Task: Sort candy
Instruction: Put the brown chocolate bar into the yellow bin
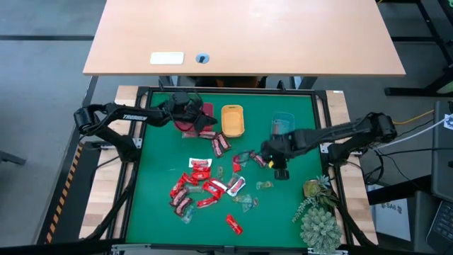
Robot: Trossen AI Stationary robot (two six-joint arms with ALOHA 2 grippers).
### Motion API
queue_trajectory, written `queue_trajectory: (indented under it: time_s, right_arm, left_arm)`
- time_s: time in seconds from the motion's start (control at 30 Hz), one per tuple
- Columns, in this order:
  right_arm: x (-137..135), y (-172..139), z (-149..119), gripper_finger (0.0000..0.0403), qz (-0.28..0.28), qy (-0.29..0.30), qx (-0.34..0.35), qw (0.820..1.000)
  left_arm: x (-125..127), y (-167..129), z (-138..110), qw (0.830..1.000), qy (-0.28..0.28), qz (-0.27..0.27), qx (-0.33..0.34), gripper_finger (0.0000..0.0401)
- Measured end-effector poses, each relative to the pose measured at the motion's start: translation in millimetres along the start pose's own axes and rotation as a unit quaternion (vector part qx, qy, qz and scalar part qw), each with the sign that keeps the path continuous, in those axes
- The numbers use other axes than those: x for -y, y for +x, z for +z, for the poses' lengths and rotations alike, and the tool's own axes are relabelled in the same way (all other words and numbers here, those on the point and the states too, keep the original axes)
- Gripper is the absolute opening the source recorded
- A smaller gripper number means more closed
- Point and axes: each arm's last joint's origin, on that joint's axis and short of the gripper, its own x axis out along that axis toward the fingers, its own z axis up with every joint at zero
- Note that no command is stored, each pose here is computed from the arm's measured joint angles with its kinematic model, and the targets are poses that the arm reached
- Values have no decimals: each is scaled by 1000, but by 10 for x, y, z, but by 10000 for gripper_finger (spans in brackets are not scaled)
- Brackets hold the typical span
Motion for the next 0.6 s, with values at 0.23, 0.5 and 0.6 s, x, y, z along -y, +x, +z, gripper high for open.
queue_trajectory:
  time_s: [0.23, 0.5, 0.6]
  right_arm:
    - [-92, 307, -105, 117, -23, -23, 43, 999]
    - [-57, 541, -257, 117, -38, -25, 55, 997]
    - [-47, 584, -296, 117, -46, -25, 54, 997]
  left_arm:
    - [63, 35, -44, 1000, 6, 6, 1, 75]
    - [112, 58, -80, 1000, 10, 2, -4, 75]
    - [127, 65, -91, 1000, 12, 0, -6, 75]
